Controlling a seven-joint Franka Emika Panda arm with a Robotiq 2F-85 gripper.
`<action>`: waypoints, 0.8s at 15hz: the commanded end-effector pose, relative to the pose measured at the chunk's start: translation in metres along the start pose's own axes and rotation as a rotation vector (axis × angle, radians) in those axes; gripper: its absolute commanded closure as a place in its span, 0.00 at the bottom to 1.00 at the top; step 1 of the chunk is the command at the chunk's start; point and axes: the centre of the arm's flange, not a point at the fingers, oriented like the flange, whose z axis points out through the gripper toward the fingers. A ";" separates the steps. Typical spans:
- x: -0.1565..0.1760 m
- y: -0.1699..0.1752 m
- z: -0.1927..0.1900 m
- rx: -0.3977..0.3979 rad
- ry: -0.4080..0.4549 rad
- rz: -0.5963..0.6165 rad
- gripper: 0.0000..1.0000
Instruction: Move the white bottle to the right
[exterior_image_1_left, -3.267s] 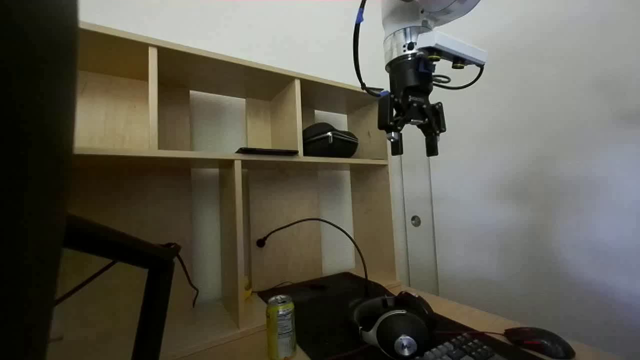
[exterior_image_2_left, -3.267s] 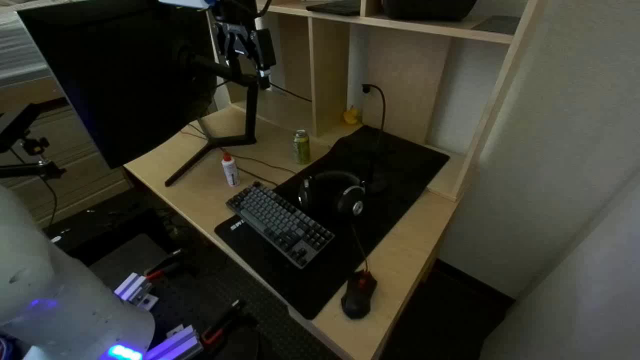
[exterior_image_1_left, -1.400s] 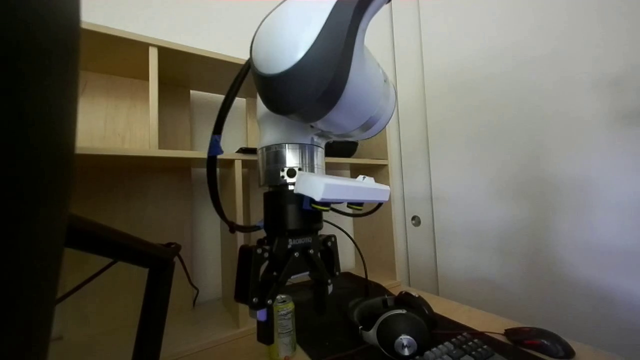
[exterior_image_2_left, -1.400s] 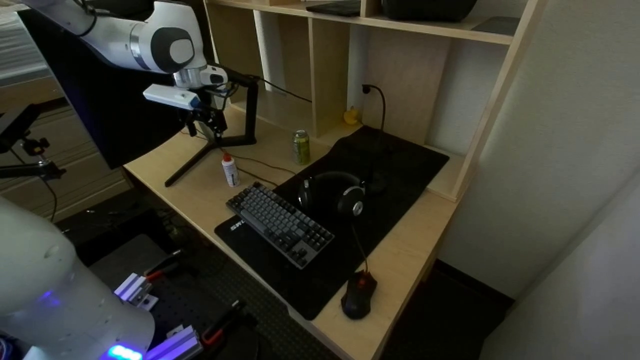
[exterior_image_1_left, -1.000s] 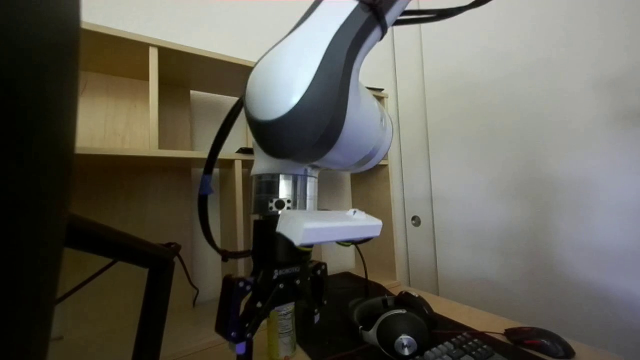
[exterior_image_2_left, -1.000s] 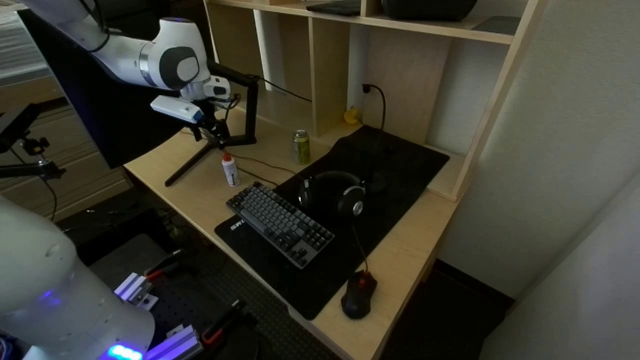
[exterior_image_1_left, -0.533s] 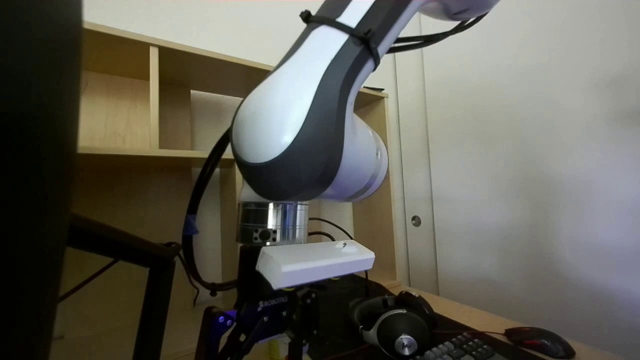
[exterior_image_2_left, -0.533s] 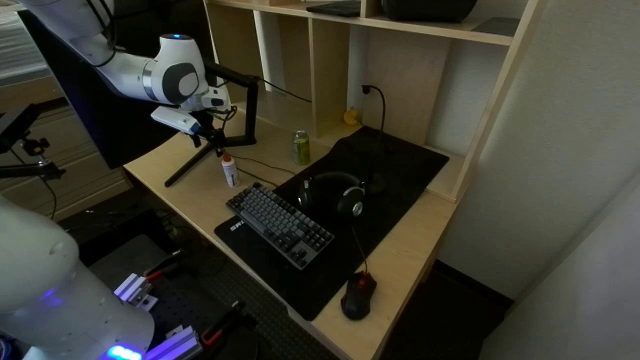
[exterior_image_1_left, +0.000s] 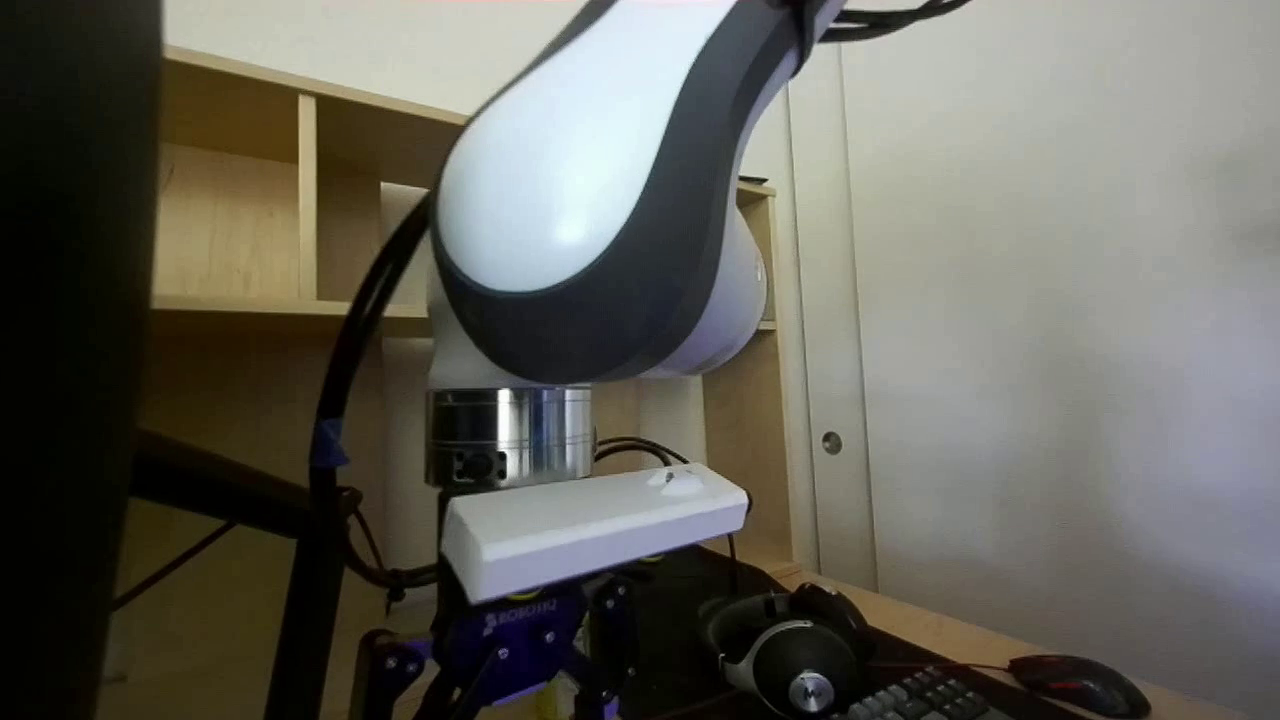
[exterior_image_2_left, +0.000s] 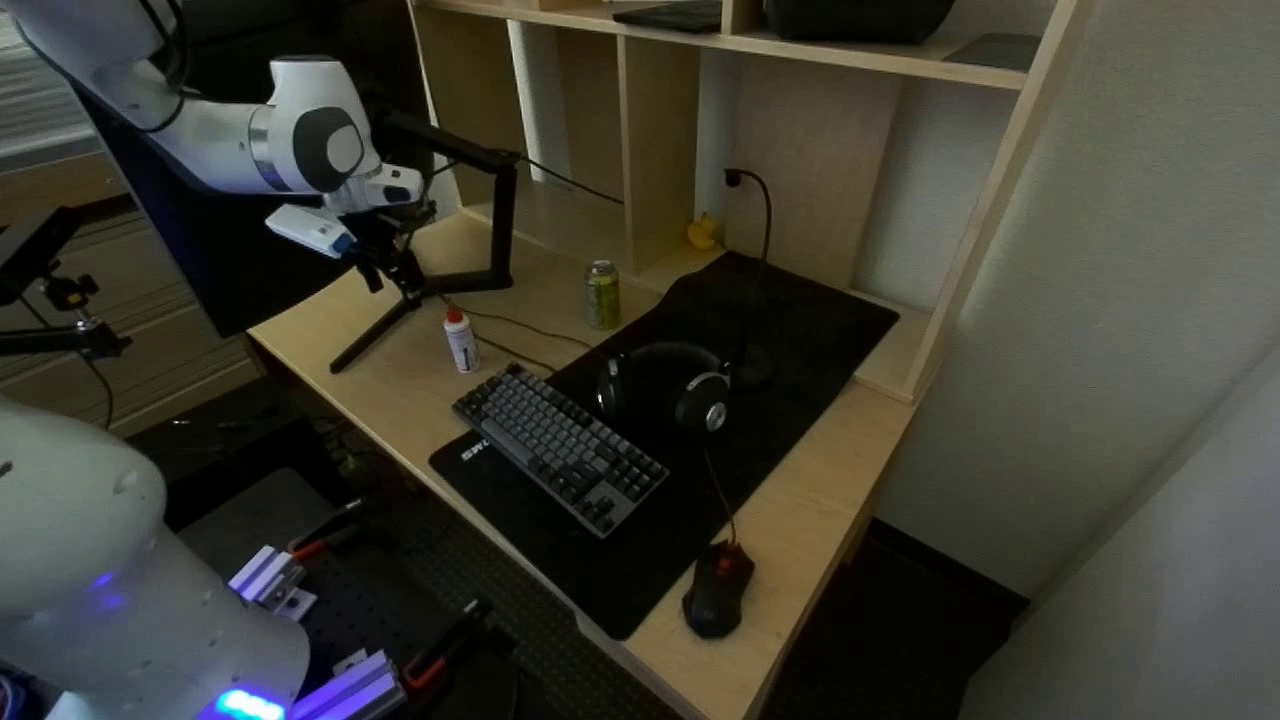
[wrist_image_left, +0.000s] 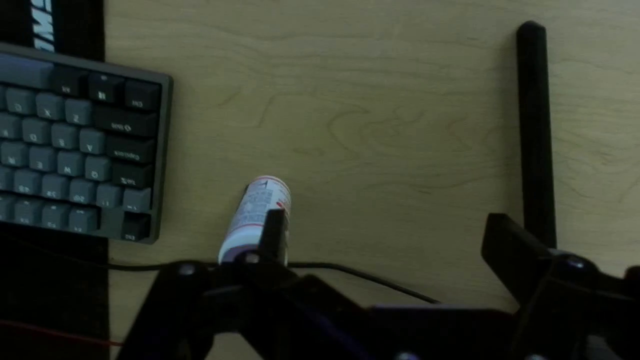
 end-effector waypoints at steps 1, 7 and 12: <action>-0.005 -0.004 -0.003 -0.012 -0.011 0.025 0.00; 0.020 0.050 -0.042 -0.018 0.086 0.177 0.00; 0.064 0.159 -0.095 0.111 0.127 0.351 0.00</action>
